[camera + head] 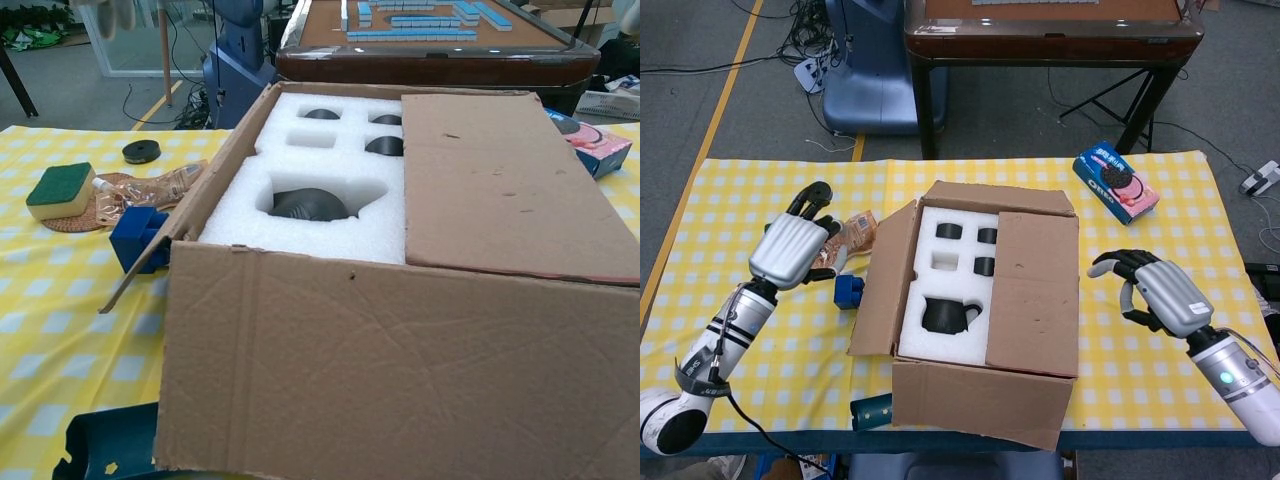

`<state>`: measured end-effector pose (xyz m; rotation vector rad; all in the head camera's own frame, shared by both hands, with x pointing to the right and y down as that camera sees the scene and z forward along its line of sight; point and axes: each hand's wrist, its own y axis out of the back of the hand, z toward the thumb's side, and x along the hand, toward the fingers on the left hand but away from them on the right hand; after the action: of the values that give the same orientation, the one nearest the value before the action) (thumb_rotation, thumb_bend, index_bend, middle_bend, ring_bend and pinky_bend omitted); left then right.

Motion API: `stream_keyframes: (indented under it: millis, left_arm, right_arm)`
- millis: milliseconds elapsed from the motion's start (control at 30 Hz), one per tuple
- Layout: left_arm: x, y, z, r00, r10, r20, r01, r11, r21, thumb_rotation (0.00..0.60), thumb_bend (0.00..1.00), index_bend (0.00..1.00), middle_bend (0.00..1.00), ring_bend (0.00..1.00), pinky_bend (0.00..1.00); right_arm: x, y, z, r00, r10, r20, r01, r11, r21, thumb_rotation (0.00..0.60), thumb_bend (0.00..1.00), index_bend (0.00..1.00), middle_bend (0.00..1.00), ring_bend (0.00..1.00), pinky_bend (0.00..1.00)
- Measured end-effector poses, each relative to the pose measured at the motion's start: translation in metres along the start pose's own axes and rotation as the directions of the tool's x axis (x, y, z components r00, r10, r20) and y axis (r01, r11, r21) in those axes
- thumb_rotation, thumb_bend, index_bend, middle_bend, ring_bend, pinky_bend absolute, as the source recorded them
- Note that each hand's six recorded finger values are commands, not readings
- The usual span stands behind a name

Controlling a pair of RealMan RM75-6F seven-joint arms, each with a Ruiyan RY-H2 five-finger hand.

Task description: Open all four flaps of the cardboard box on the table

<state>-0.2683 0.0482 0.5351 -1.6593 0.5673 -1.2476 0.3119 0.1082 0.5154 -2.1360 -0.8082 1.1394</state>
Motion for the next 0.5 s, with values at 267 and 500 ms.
stream_keyframes:
  millis: [267,500]
  left_arm:
    - [-0.017,-0.023,-0.033,0.994,-0.012,-0.112,0.003,0.997,-0.083,0.112,0.57,0.44,0.43,0.16,0.0]
    - [-0.033,-0.033,-0.041,0.992,0.007,-0.13,-0.02,0.995,-0.102,0.113,0.57,0.44,0.43,0.16,0.0]
  right_arm:
    - [-0.046,-0.021,0.042,0.987,0.076,-0.141,-0.057,0.99,0.128,0.6,1.0,0.37,0.38,0.22,0.21]
    - [-0.082,-0.049,0.074,0.96,0.16,-0.228,-0.109,0.969,0.221,0.6,1.0,0.39,0.39,0.22,0.21]
